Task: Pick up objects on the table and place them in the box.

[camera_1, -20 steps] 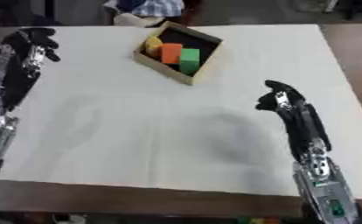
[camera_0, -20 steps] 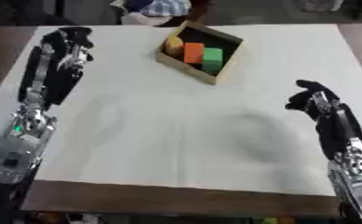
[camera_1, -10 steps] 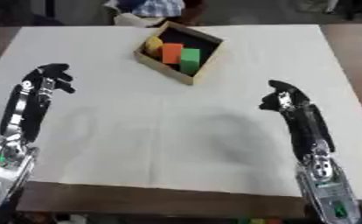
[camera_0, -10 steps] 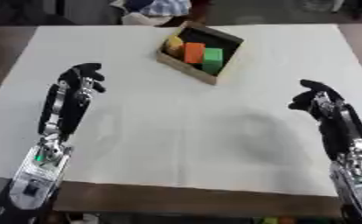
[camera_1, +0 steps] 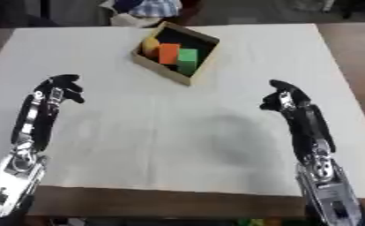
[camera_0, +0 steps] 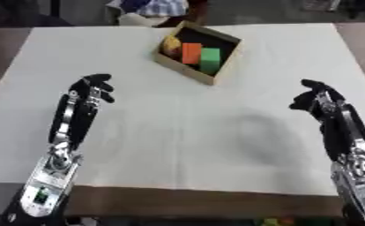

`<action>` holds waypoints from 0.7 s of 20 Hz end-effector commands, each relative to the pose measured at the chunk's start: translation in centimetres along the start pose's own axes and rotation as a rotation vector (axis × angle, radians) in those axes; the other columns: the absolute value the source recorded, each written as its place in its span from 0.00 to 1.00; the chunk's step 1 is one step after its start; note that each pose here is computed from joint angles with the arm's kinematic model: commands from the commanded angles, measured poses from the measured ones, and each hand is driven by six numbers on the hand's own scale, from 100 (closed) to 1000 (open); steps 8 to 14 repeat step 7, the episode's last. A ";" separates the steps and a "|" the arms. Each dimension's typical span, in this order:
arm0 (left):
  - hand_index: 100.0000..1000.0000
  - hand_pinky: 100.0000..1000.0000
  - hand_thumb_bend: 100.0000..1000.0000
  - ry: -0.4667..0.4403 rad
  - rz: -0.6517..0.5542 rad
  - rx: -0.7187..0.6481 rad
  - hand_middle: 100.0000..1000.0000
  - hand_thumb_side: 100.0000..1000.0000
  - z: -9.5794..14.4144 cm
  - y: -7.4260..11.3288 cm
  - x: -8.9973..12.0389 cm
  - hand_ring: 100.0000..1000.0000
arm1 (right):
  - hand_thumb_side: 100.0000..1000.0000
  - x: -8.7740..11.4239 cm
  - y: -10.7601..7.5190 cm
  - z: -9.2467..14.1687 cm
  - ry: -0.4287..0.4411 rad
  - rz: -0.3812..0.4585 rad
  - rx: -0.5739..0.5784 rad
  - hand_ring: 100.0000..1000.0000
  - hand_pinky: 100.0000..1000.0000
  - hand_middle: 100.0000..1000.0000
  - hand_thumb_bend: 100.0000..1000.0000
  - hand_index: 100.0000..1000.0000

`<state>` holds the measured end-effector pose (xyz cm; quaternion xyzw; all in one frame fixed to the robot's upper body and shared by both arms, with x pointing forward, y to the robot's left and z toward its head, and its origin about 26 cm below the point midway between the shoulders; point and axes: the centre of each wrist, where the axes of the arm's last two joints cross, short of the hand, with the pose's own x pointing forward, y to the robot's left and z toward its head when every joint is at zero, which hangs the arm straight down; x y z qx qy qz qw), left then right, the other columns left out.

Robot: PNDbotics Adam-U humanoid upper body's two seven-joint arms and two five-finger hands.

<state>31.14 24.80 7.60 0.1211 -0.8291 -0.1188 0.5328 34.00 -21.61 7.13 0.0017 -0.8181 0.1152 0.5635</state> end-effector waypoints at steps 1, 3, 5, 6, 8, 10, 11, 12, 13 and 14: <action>0.71 0.67 0.00 -0.013 0.010 -0.006 0.48 0.88 -0.2 0.0 0.3 0.44 | 0.80 0.9 -0.4 -0.4 -0.033 0.005 -0.005 0.53 0.69 0.48 0.00 0.78; 0.71 0.67 0.00 -0.011 0.013 -0.008 0.48 0.88 -0.1 -0.1 0.3 0.44 | 0.80 0.9 -0.4 -0.4 -0.032 0.005 -0.006 0.53 0.69 0.48 0.00 0.78; 0.71 0.67 0.00 -0.006 0.017 -0.007 0.48 0.88 -0.1 -0.1 0.2 0.44 | 0.80 0.9 -0.4 -0.5 -0.034 0.006 -0.006 0.53 0.69 0.48 0.00 0.78; 0.71 0.67 0.00 -0.004 0.019 -0.007 0.48 0.88 0.0 -0.2 0.1 0.44 | 0.80 0.9 -0.4 -0.5 -0.034 0.006 -0.007 0.53 0.69 0.48 0.00 0.78; 0.71 0.67 0.00 -0.003 0.021 -0.007 0.48 0.88 0.0 -0.2 0.1 0.44 | 0.80 0.9 -0.4 -0.5 -0.034 0.006 -0.007 0.53 0.69 0.48 0.00 0.78; 0.71 0.67 0.00 -0.003 0.021 -0.007 0.48 0.88 0.0 -0.2 0.1 0.44 | 0.80 0.9 -0.4 -0.5 -0.034 0.006 -0.007 0.53 0.69 0.48 0.00 0.78; 0.71 0.67 0.00 -0.003 0.021 -0.007 0.48 0.88 0.0 -0.2 0.1 0.44 | 0.80 0.9 -0.4 -0.5 -0.034 0.006 -0.007 0.53 0.69 0.48 0.00 0.78; 0.71 0.67 0.00 -0.003 0.021 -0.007 0.48 0.88 0.0 -0.2 0.1 0.44 | 0.80 0.9 -0.4 -0.5 -0.034 0.006 -0.007 0.53 0.69 0.48 0.00 0.78; 0.71 0.67 0.00 -0.003 0.021 -0.007 0.48 0.88 0.0 -0.2 0.1 0.44 | 0.80 0.9 -0.4 -0.5 -0.034 0.006 -0.007 0.53 0.69 0.48 0.00 0.78; 0.71 0.67 0.00 -0.003 0.021 -0.007 0.48 0.88 0.0 -0.2 0.1 0.44 | 0.80 0.9 -0.4 -0.5 -0.034 0.006 -0.007 0.53 0.69 0.48 0.00 0.78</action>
